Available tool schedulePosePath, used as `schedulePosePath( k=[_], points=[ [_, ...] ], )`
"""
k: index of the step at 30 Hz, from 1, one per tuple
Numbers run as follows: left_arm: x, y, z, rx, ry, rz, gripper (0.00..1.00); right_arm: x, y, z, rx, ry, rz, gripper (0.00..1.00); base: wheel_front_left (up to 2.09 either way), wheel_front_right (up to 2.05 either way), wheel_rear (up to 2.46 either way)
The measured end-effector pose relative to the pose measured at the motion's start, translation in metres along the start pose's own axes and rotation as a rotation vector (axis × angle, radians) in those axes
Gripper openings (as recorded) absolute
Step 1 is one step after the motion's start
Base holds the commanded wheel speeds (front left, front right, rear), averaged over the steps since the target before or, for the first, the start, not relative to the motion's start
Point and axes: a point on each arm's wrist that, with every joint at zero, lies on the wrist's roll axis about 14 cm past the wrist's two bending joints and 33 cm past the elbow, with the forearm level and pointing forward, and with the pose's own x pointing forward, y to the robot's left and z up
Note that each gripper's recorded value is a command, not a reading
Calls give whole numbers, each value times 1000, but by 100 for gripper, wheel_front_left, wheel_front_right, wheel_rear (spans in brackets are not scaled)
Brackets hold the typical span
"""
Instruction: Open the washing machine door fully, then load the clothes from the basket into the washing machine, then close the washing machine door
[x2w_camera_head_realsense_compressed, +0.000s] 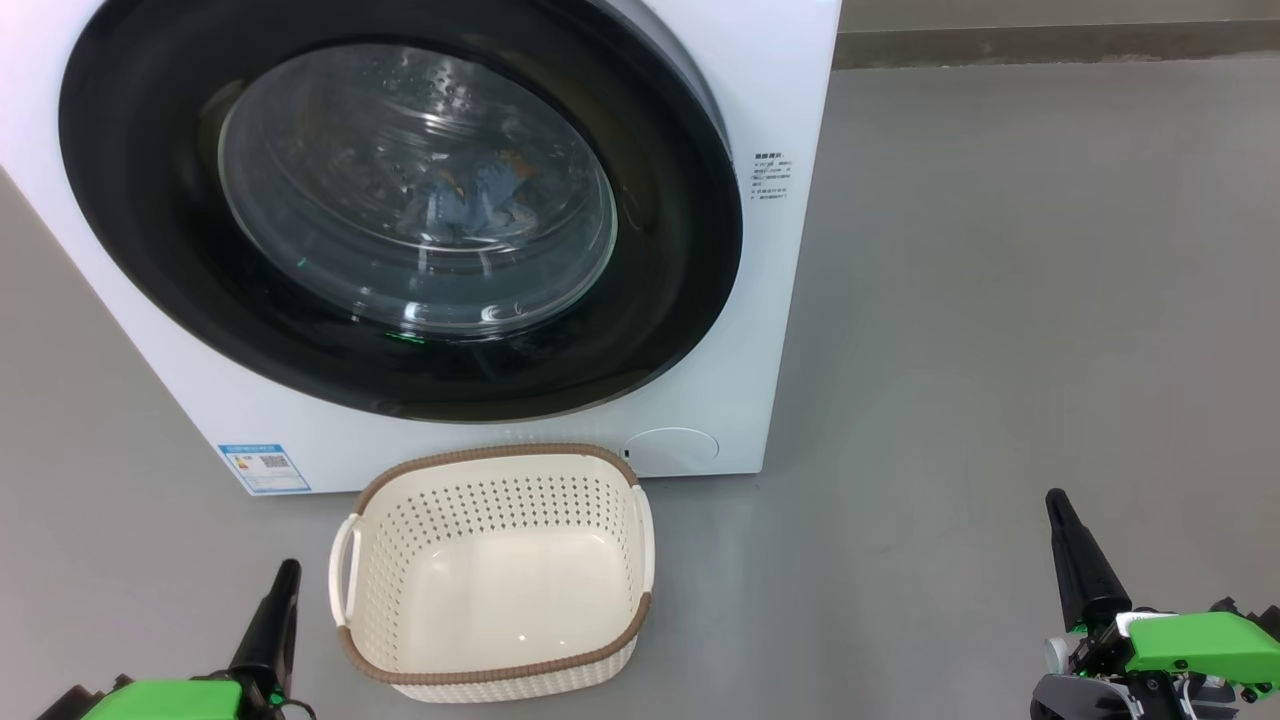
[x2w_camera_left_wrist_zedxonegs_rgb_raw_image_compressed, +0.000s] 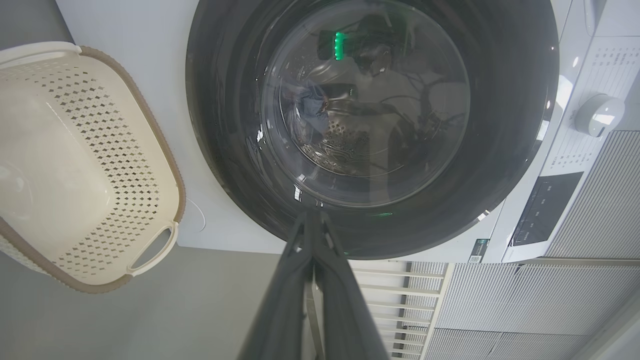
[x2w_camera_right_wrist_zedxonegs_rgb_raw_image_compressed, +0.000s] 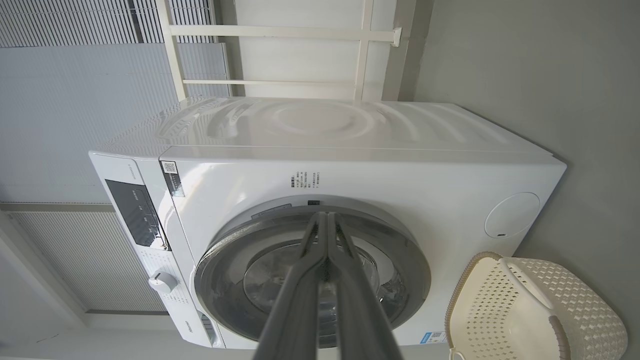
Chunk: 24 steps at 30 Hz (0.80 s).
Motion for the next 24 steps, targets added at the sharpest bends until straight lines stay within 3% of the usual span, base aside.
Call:
schedulePosePath(
  k=[24],
  points=[
    [0, 0, 0, 0, -1, 0, 0, 0, 0, 0, 0, -1, 0, 0, 0, 0, 0]
  ],
)
